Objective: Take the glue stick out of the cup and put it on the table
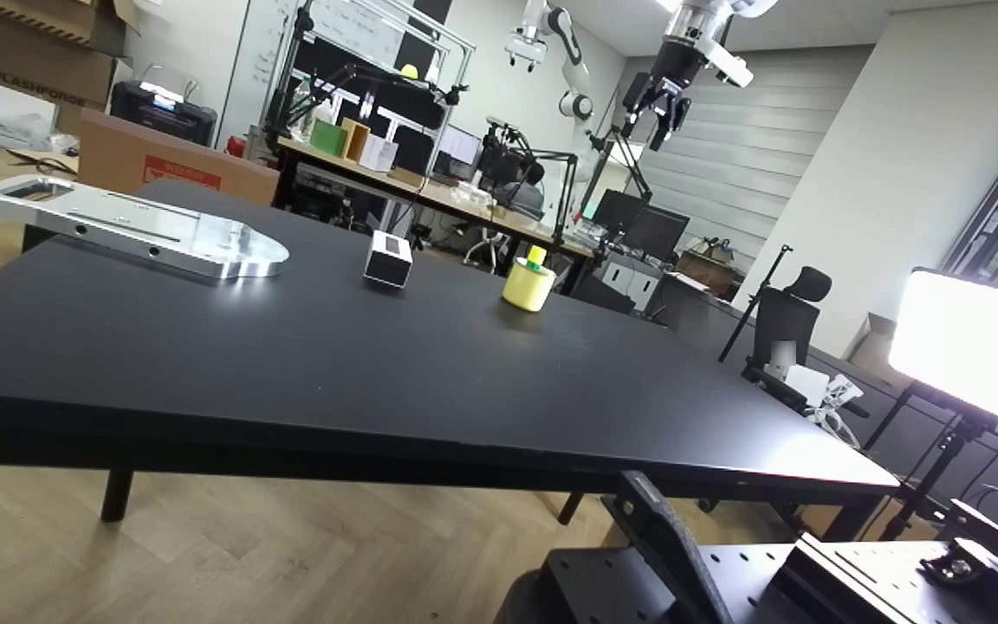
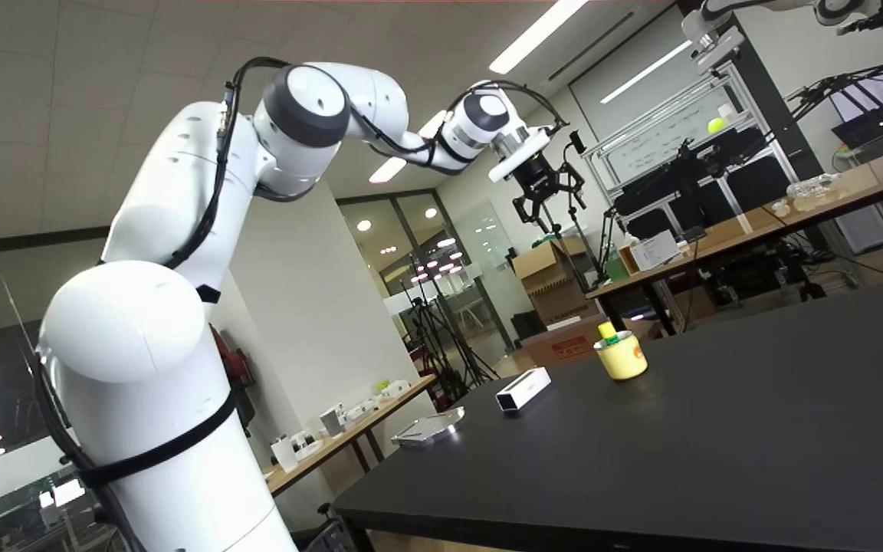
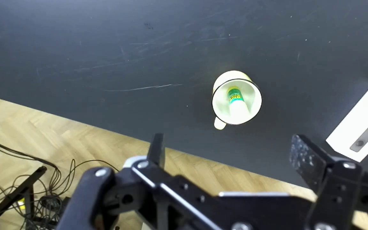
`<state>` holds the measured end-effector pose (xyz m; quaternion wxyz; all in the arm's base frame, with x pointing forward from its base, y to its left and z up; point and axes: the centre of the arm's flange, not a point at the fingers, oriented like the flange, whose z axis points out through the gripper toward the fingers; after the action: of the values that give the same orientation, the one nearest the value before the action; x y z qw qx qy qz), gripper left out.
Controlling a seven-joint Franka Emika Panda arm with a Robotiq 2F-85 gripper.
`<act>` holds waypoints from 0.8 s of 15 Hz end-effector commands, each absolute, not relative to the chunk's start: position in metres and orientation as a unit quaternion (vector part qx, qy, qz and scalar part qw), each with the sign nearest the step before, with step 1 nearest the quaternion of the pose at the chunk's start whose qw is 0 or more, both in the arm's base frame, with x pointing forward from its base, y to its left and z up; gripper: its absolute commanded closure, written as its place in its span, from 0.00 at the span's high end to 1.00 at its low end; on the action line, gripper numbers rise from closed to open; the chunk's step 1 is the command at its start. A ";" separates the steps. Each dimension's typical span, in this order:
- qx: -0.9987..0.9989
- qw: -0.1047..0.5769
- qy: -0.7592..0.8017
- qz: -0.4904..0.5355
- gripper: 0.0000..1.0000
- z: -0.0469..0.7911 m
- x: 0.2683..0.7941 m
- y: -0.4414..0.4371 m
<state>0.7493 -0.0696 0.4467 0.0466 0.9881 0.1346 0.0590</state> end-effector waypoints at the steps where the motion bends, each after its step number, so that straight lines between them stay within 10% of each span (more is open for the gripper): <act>1: 0.982 0.051 0.167 0.065 1.00 0.424 0.833 -0.066; 12: 0.974 0.024 0.223 0.040 1.00 0.327 0.884 -0.009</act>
<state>0.8094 -0.0117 0.3292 0.0306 0.9748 0.2160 0.0477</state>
